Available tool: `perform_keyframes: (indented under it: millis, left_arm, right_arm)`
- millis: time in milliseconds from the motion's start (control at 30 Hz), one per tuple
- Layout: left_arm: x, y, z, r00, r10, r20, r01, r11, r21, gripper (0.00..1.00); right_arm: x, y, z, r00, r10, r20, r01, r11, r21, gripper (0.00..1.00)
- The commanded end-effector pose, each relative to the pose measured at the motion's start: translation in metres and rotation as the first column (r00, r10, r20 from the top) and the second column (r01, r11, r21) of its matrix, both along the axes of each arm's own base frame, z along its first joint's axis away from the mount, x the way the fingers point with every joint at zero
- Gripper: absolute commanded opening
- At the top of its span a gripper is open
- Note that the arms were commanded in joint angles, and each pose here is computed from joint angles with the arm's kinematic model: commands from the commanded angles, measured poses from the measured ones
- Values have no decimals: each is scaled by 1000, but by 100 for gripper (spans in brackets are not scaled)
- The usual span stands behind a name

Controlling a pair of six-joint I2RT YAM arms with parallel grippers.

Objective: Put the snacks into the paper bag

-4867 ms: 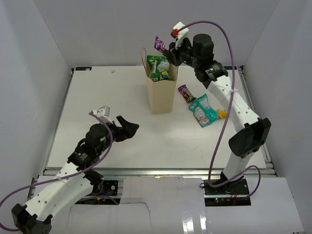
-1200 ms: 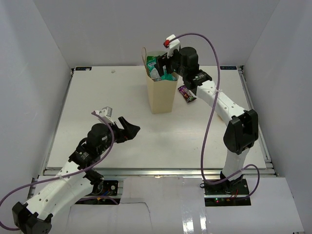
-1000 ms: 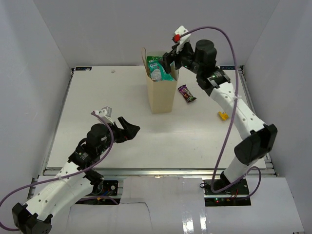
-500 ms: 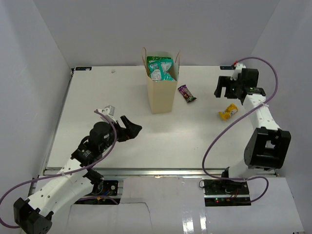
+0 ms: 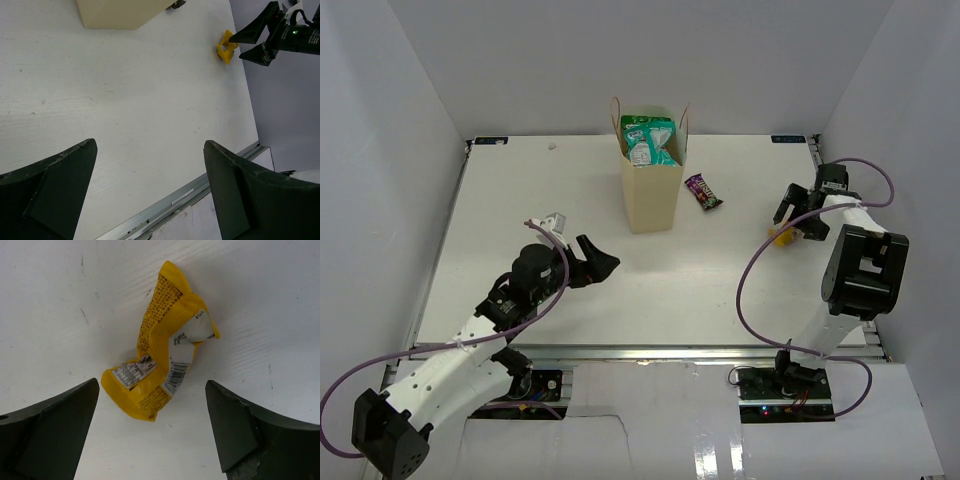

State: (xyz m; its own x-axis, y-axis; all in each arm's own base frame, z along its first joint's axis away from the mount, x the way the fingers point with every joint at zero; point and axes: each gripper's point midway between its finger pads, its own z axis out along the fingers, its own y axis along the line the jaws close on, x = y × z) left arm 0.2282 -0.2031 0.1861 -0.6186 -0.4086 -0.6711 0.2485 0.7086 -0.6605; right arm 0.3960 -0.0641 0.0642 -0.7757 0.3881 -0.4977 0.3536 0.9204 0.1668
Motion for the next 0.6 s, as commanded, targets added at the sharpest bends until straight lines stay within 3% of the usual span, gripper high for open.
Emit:
perform_keyframes:
  millis: [0, 233, 333, 433, 567]
  left_arm:
    - [-1, -5, -2, 1000, -19, -4, 19, 1000, -18, 98]
    - [2, -8, -4, 999, -25, -21, 24, 1000, -17, 98]
    - [3, -10, -3, 999, -27, -21, 27, 999, -20, 98]
    - [4, -12, -3, 999, -33, -20, 33, 999, -21, 98]
    - [6, -13, -2, 999, -38, -18, 37, 999, -19, 98]
  right_arm:
    - [22, -9, -5, 997, -69, 41, 68, 997, 19, 92]
    - [18, -2, -24, 998, -67, -3, 67, 994, 85, 70]
    - [15, 2, -26, 999, -44, -1, 44, 992, 118, 38]
    - [12, 7, -17, 999, 9, 33, -13, 992, 123, 21]
    - [16, 30, 25, 955, 211, 206, -240, 963, 124, 10]
